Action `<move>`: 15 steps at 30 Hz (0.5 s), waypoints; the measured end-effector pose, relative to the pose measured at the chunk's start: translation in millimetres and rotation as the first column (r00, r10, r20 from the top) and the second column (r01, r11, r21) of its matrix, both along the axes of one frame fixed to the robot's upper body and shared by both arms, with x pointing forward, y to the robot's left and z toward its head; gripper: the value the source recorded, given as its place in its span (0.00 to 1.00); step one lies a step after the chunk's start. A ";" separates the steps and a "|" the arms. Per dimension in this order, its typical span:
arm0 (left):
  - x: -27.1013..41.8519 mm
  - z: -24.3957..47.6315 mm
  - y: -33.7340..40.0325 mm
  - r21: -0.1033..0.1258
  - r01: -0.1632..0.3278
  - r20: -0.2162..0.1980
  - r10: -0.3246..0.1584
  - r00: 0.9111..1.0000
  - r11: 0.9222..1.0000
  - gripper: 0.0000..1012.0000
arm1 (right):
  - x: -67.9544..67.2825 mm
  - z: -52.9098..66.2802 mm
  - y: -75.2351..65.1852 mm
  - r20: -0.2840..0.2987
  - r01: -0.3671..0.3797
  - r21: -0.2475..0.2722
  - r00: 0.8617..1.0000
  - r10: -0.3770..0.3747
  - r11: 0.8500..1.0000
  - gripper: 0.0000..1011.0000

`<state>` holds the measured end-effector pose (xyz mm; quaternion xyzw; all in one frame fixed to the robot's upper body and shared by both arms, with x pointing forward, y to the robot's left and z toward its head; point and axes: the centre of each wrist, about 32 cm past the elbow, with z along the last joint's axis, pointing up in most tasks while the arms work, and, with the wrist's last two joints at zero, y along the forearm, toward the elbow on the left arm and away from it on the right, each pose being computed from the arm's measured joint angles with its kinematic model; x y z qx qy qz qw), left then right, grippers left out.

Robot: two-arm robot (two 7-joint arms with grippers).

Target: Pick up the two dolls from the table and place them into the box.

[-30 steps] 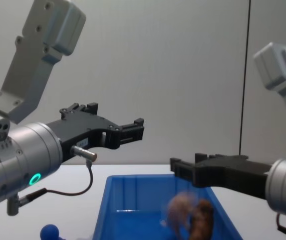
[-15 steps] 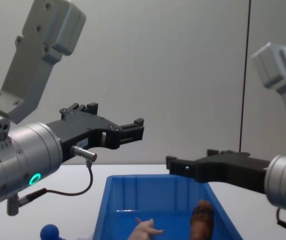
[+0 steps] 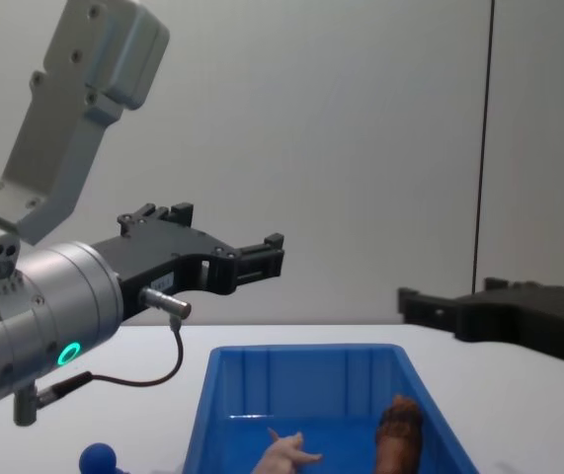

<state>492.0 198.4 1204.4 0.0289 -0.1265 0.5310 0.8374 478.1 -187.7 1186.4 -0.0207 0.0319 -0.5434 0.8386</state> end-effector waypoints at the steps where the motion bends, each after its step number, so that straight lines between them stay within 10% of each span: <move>1: 0.0 0.0 0.0 0.000 0.000 0.000 0.000 1.000 1.000 0.99 | -0.6 0.7 -0.7 0.003 0.006 0.001 1.000 -0.006 1.000 0.99; 15: -0.4 0.2 1.1 0.002 -0.006 -0.015 0.006 1.000 1.000 0.99 | -10.9 4.0 -13.0 0.018 0.075 0.001 0.997 -0.075 0.997 0.99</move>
